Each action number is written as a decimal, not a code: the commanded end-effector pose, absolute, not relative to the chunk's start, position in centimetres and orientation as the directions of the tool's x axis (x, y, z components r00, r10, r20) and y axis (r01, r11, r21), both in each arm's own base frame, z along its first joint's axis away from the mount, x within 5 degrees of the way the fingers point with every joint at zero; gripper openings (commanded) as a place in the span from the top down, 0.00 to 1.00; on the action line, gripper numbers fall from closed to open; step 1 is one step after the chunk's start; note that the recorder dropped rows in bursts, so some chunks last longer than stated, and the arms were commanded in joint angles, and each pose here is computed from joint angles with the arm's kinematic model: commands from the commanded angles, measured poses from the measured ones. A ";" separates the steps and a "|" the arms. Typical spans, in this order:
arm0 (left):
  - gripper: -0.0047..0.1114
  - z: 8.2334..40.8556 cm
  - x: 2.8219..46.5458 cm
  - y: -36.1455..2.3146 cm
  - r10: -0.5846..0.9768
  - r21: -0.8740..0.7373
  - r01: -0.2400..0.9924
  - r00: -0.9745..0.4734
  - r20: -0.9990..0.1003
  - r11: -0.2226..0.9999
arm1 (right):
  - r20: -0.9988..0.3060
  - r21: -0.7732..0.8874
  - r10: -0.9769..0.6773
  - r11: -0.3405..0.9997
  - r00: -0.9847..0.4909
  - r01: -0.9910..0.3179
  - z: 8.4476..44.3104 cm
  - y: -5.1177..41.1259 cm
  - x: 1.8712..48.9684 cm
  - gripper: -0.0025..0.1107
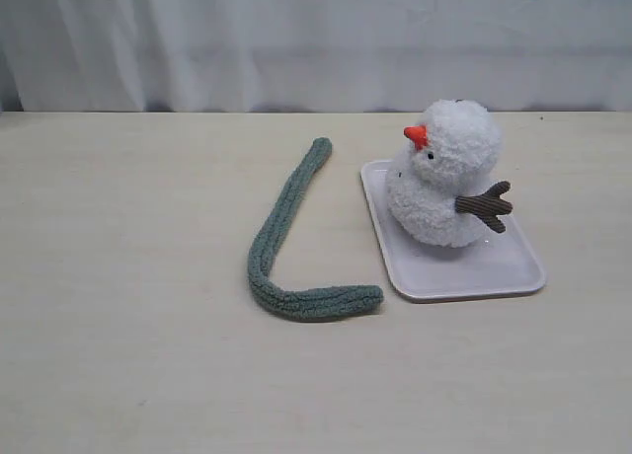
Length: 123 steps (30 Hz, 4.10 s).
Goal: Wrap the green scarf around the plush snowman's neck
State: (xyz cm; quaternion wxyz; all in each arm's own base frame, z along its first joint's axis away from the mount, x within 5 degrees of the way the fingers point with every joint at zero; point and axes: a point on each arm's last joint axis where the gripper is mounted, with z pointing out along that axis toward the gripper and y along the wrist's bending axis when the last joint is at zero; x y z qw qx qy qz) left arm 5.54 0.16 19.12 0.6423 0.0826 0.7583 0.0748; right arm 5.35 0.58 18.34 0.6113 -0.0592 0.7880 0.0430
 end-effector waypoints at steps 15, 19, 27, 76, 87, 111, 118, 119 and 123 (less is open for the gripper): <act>0.90 25.8 4.0 -0.3 -0.258 -0.181 0.190 0.548 -0.796 0.965 | -0.969 -0.009 -0.044 0.990 -0.244 -0.143 18.3 0.6 5.3 0.94; 0.54 27.3 3.7 -0.5 -0.265 -0.163 0.220 0.594 -0.759 0.962 | -0.969 -0.009 -0.044 0.990 -0.244 -0.143 18.3 0.6 5.3 0.94; 0.15 29.7 5.6 -0.7 -0.323 -0.215 0.253 0.541 -0.777 0.943 | -0.969 -0.009 -0.044 0.990 -0.244 -0.143 18.3 0.6 5.3 0.94; 0.27 18.5 36.5 -10.4 0.236 0.343 0.035 -0.790 -0.566 0.939 | -0.969 -0.009 -0.044 0.990 -0.244 -0.143 18.3 0.6 5.3 0.94; 0.27 17.0 36.8 -16.0 0.263 -0.253 0.372 -0.888 -0.377 0.893 | -0.969 -0.009 -0.044 0.990 -0.244 -0.143 18.3 0.6 5.3 0.94; 0.27 9.9 38.0 -22.4 0.331 -0.180 0.452 -0.823 -0.461 0.874 | -0.969 -0.009 -0.044 0.990 -0.244 -0.143 18.3 0.6 5.3 0.94; 0.27 8.8 38.0 -22.5 0.358 -0.166 0.471 -0.817 -0.451 0.866 | -0.969 -0.009 -0.044 0.990 -0.244 -0.143 18.3 0.6 5.3 0.94; 0.27 8.8 37.9 -22.6 0.377 -0.158 0.489 -0.808 -0.452 0.858 | -0.969 -0.009 -0.044 0.990 -0.244 -0.143 18.3 0.6 5.3 0.94; 0.28 8.7 37.5 -23.2 0.439 -0.133 0.548 -0.773 -0.457 0.826 | -0.969 -0.009 -0.044 0.990 -0.244 -0.143 18.3 0.6 5.3 0.94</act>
